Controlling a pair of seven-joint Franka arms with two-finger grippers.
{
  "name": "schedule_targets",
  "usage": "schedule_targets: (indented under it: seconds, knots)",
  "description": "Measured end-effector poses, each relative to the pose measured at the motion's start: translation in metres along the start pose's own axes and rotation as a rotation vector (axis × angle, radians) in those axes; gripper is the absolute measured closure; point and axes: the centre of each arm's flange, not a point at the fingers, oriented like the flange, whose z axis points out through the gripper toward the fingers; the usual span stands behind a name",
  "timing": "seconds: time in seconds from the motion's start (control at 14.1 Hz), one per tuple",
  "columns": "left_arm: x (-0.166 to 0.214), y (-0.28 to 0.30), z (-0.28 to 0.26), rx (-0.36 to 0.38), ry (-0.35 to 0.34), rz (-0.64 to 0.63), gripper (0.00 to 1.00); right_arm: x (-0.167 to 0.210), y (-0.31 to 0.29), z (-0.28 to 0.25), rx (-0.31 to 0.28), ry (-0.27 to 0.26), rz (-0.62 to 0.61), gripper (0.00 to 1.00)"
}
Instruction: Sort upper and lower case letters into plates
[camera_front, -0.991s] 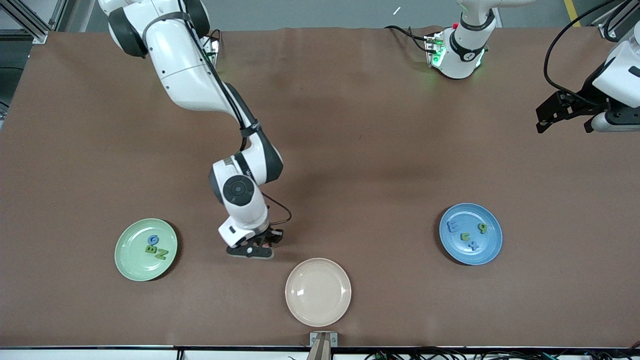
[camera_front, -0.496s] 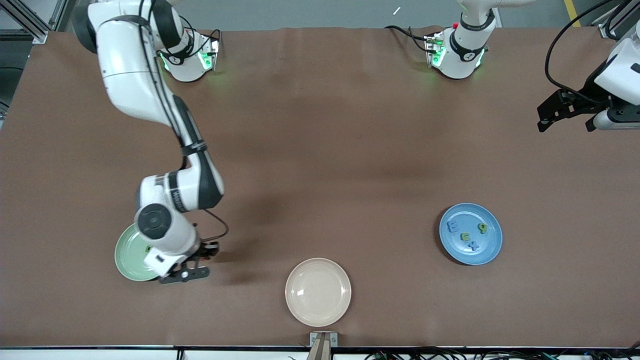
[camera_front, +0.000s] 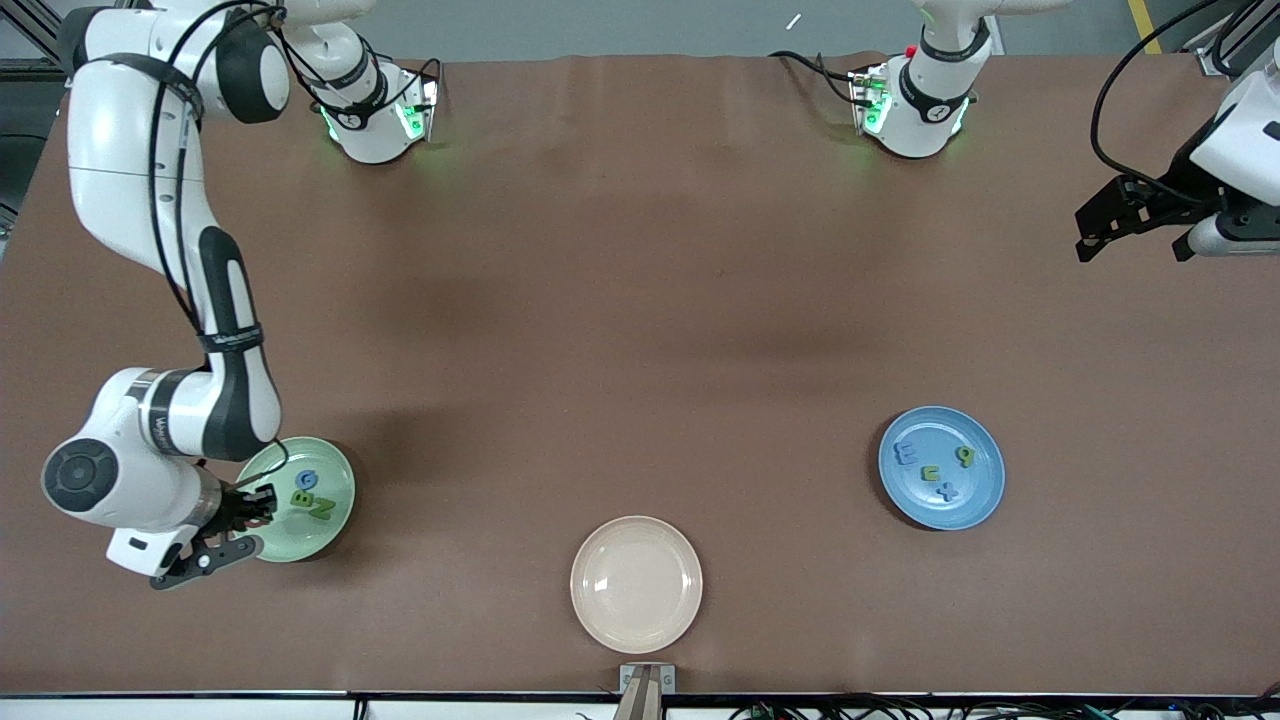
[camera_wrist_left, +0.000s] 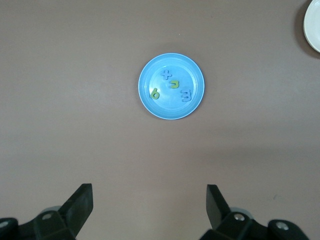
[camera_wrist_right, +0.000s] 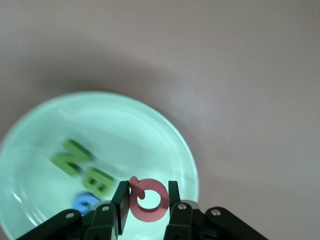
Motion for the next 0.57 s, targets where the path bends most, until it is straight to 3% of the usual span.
schedule_targets:
  seconds: [0.28,0.57]
  knots:
    - [0.000,0.000,0.000,0.000,0.000,0.000,0.00,-0.012,-0.009,0.029,0.038,-0.050,-0.013,0.60]
    - [0.000,0.001,-0.001,0.000,0.001,0.002,0.00,-0.007,-0.012,0.022,0.032,-0.033,-0.019,0.22]
